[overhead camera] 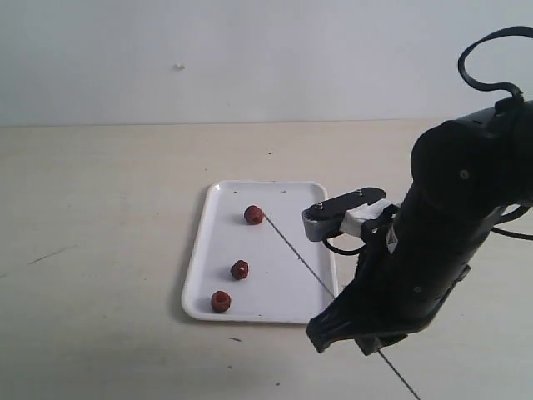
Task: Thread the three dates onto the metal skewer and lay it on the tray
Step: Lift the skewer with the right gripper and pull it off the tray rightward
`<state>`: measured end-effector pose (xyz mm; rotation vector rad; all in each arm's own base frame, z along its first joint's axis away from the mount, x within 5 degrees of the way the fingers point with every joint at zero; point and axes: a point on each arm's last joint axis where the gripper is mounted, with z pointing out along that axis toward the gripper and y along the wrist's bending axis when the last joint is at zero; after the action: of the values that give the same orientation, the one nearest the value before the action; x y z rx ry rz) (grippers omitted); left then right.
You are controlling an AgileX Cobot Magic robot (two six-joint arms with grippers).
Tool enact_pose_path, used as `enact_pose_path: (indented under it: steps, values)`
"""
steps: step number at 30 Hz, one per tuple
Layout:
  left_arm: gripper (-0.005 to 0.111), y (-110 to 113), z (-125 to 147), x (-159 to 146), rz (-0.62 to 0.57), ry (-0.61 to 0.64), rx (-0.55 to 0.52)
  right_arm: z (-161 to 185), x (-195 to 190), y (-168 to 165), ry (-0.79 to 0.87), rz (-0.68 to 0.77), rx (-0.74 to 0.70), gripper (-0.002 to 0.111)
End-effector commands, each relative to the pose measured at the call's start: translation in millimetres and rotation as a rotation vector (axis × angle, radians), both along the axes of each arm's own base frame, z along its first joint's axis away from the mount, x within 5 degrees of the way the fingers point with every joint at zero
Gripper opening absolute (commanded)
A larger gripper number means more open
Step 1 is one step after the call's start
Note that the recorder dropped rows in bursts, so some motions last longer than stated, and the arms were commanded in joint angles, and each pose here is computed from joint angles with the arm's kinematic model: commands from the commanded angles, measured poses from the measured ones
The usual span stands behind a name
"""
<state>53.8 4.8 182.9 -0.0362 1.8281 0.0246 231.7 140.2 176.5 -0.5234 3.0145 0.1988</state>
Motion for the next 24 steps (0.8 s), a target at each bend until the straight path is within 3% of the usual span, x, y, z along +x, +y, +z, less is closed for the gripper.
enact_pose_path:
  steps: [1, 5, 15, 24]
  values:
    - [0.000, -1.9, 10.8, 2.0, -0.027, -0.129, 0.034, -14.7, 5.9, 6.7, 0.007, -0.013, 0.033, 0.000]
    - [0.000, -4.2, 19.5, 2.7, -0.048, -0.226, 0.017, -22.3, 8.2, 7.7, 0.014, -0.016, 0.026, 0.000]
    - [0.000, -4.1, 19.2, 2.7, -0.022, -0.225, -0.153, -30.6, 12.8, 12.1, 0.007, -0.058, 0.056, 0.000]
    - [0.000, -4.1, 19.2, 2.7, -0.014, -0.225, -0.205, -30.6, 12.3, 11.8, 0.012, -0.056, 0.052, 0.000]
